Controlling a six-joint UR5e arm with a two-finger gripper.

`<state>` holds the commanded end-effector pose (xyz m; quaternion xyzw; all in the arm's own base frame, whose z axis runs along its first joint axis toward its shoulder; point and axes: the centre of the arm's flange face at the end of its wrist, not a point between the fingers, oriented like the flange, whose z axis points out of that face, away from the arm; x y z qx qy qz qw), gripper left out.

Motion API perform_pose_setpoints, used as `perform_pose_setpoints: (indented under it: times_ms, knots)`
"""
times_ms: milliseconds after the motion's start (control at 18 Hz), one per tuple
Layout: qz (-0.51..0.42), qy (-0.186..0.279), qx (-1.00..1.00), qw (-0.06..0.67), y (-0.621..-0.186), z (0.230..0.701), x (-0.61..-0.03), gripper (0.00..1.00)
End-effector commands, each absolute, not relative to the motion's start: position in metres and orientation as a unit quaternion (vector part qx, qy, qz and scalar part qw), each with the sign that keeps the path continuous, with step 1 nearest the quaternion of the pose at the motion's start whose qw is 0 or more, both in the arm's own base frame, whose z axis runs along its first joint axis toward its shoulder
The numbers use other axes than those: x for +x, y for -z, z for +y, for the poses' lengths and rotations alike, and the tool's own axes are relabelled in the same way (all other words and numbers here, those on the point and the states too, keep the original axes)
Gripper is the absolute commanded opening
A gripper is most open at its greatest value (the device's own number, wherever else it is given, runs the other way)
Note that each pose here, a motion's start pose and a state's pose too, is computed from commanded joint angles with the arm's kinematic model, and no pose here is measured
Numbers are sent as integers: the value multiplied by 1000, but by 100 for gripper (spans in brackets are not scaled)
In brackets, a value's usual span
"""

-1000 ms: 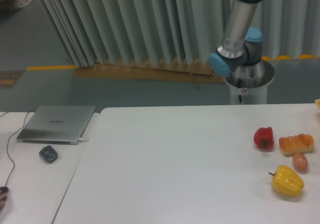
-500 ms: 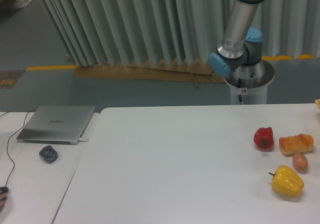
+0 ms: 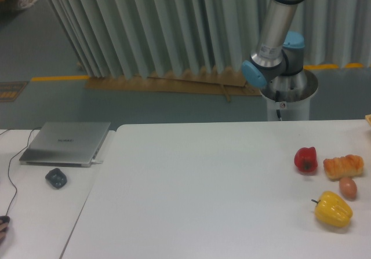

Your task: Place the green pepper in a basket

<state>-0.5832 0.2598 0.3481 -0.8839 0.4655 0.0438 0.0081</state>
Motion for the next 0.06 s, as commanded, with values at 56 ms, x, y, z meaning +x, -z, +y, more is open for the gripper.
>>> perform_pose_setpoints:
  times_ms: [56]
  knots:
    - [466,-43,-884,8,-347,260,-583,100]
